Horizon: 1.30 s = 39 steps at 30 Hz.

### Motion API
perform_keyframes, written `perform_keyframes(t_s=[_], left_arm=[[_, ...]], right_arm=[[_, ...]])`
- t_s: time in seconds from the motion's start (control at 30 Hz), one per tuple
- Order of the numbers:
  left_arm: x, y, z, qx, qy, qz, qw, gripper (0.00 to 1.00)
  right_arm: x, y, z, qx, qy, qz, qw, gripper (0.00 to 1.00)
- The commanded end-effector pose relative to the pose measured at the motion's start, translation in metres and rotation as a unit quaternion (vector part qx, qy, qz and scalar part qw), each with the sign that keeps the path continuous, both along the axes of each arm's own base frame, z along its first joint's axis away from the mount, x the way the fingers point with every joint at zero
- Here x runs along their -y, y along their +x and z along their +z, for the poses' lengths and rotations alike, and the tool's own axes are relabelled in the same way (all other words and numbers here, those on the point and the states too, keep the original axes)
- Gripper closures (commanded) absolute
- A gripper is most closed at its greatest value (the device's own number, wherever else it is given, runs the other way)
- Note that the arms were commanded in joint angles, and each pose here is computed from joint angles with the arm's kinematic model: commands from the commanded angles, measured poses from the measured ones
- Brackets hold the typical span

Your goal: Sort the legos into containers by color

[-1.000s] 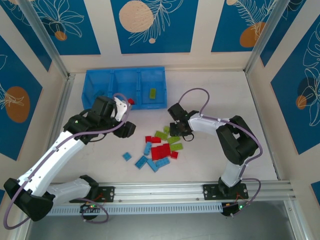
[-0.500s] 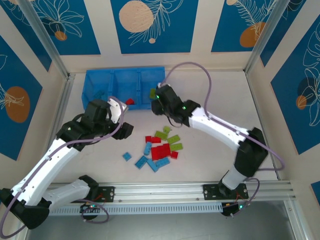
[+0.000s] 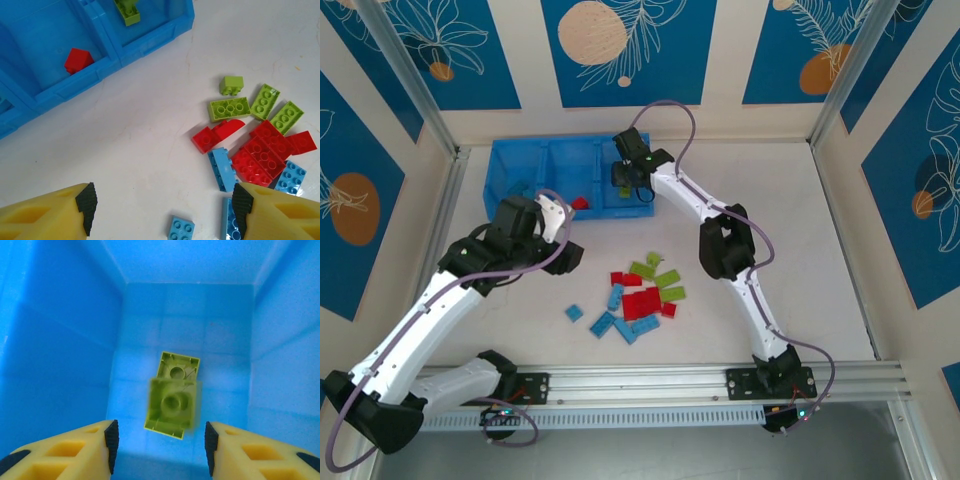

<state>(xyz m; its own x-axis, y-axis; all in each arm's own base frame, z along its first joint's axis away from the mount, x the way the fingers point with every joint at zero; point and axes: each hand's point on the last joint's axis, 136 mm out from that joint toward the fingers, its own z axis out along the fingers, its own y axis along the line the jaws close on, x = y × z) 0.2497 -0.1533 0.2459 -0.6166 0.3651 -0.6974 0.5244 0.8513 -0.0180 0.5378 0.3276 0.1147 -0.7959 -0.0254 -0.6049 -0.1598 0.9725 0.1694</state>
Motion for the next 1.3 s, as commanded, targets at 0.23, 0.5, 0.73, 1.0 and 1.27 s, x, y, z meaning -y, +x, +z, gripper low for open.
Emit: perform_keyframes(t_s=[0.23,0.5,0.73,1.0,1.27], left_arm=[[-0.006,0.004,-0.013,-0.014,0.022,0.005,1.000,0.28],[0.019,-0.001,-0.016,-0.112,-0.083,0.073,0.988,0.22],[0.063,0.026,-0.086,-0.201,-0.112,0.145,0.962,0.35],[0.101,0.045,-0.156,-0.277,-0.068,0.161,0.945,0.40],[0.110,0.041,-0.199,-0.310,-0.002,0.183,0.933,0.40]], right_arm=[[-0.002,-0.044,0.104,0.014,0.052,0.047,0.997,0.47],[0.022,-0.200,0.149,0.013,0.116,0.166,0.979,0.37],[0.075,-0.316,0.104,-0.021,0.107,0.147,0.983,0.30],[0.114,-0.353,0.074,-0.044,0.105,0.086,0.990,0.28],[0.122,-0.350,0.075,-0.031,0.085,0.077,0.993,0.26]])
